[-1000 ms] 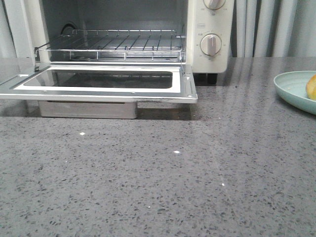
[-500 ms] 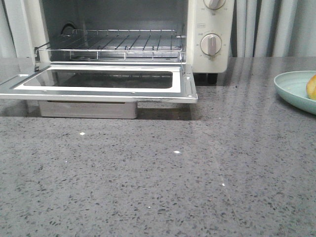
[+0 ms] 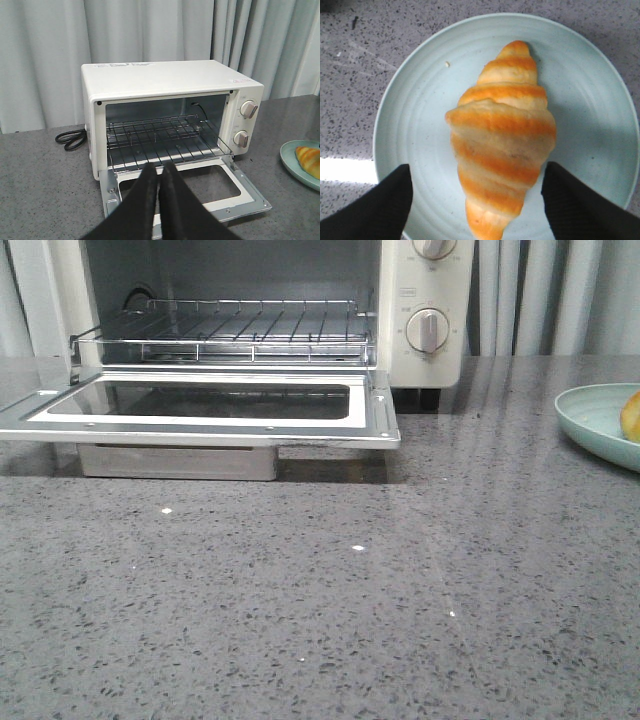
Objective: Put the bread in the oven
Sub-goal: 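Lower the right gripper over the croissant on the green plate, then close the right gripper on the croissant and lift it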
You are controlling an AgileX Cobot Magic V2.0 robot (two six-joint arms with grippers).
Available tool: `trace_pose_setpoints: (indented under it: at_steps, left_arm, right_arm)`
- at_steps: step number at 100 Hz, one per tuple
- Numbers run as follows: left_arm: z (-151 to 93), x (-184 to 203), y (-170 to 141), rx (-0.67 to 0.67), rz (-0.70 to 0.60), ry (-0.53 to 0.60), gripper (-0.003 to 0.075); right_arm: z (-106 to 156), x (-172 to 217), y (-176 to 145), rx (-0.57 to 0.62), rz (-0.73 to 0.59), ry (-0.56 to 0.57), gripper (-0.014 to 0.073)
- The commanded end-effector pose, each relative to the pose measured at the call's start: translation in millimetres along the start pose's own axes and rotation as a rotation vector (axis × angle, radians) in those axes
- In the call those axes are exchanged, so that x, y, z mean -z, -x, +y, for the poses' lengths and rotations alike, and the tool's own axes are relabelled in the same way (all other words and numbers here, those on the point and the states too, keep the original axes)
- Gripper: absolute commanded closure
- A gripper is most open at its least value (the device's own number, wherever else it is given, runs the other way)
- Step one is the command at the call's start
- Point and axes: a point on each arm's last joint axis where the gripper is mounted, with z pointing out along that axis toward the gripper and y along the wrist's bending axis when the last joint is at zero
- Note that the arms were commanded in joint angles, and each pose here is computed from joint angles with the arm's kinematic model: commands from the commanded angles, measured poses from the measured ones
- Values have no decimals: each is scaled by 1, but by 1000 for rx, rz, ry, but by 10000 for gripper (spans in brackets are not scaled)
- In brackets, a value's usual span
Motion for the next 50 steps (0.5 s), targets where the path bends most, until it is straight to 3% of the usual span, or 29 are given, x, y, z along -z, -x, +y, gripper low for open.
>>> trace_pose_setpoints:
  at_steps: [1,30,50]
  left_arm:
    - [-2,2,14,0,-91,-15,741]
    - [-2,2,14,0,-94,-15,741]
    - [-2,2,14,0,-94,-15,741]
  right_arm:
    - [-4,9,10,0,-82,-20,110]
    - [-7,-20,15,15,-9,-42,117]
    - [-9,-24,17,23,-19,-57,295]
